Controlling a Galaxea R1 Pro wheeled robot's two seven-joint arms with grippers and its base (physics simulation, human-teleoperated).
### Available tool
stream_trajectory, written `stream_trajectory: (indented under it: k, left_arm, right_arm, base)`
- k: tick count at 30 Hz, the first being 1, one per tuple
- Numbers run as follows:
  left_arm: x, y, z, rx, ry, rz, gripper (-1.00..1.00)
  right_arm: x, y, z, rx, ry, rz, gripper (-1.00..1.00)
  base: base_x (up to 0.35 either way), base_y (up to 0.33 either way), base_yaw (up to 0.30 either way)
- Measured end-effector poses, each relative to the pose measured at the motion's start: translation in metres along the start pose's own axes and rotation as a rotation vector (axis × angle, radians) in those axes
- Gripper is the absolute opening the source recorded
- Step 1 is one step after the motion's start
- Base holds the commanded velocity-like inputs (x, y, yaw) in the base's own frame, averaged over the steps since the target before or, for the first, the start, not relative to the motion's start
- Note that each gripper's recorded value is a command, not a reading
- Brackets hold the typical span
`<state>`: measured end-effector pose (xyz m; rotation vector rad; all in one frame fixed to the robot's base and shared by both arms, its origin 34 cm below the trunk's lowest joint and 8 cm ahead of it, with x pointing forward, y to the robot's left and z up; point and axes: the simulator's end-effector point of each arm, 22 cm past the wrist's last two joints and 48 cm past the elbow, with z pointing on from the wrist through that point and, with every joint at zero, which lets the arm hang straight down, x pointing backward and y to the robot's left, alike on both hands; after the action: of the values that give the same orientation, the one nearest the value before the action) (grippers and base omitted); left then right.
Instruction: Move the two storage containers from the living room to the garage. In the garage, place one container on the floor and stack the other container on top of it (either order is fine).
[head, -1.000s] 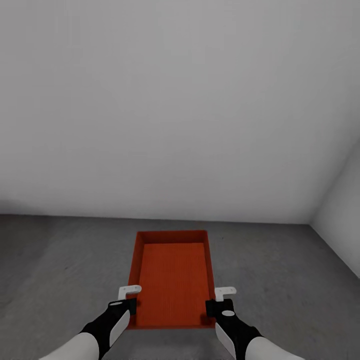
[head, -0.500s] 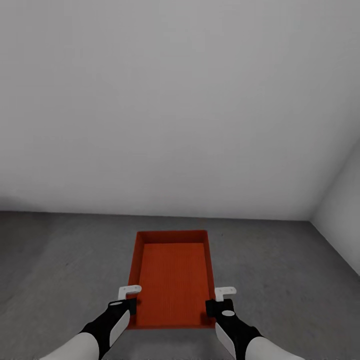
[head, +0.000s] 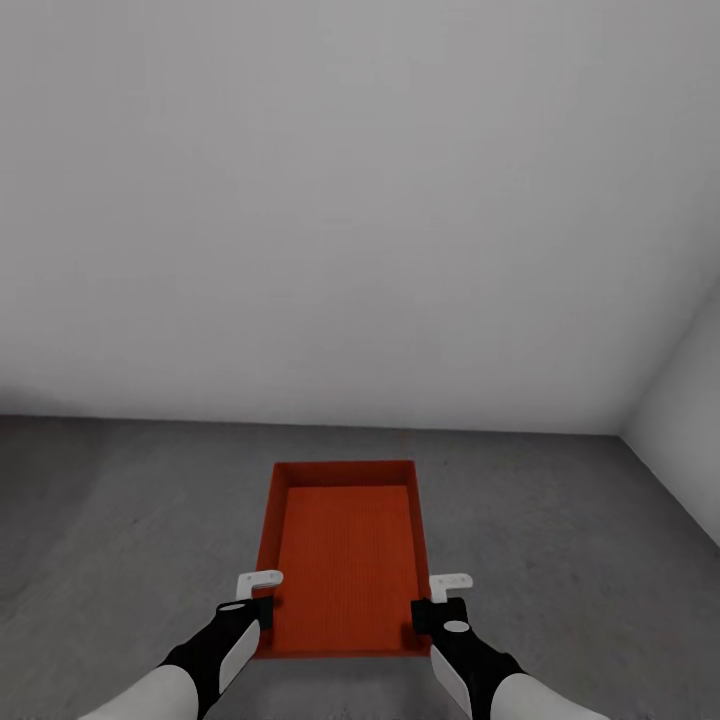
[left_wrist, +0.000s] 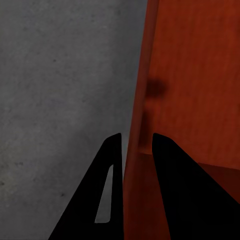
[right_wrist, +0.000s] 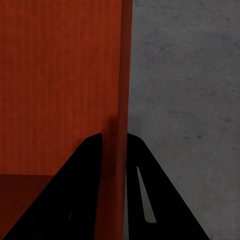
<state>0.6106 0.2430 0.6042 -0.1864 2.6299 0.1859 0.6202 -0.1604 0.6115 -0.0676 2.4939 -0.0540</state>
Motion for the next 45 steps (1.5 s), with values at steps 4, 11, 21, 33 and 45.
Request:
stream_trajectory:
  k: [4,11,21,33,45]
  left_arm:
    - [0.003,0.000,0.002,-0.001,0.006,0.001,-1.00]
    - [0.008,0.000,0.005,-0.002,0.018,0.004,-1.00]
    - [0.015,0.000,0.009,-0.003,0.032,0.007,-1.00]
    - [0.025,0.000,0.014,-0.005,0.051,0.010,-1.00]
    - [0.032,0.000,0.018,-0.006,0.065,0.012,-1.00]
  right_arm:
    - [0.003,0.000,0.001,-0.001,0.007,0.000,-1.00]
    - [0.009,0.001,0.004,-0.001,0.018,0.000,-1.00]
    - [0.017,0.001,0.007,-0.002,0.032,0.000,-1.00]
    - [0.027,0.002,0.011,-0.003,0.052,0.000,-1.00]
    - [0.034,0.002,0.014,-0.004,0.066,0.000,-1.00]
  base:
    - [0.000,0.000,0.000]
    - [0.000,0.000,0.000]
    - [0.000,0.000,0.000]
    - [0.000,0.000,0.000]
    - [0.000,0.000,0.000]
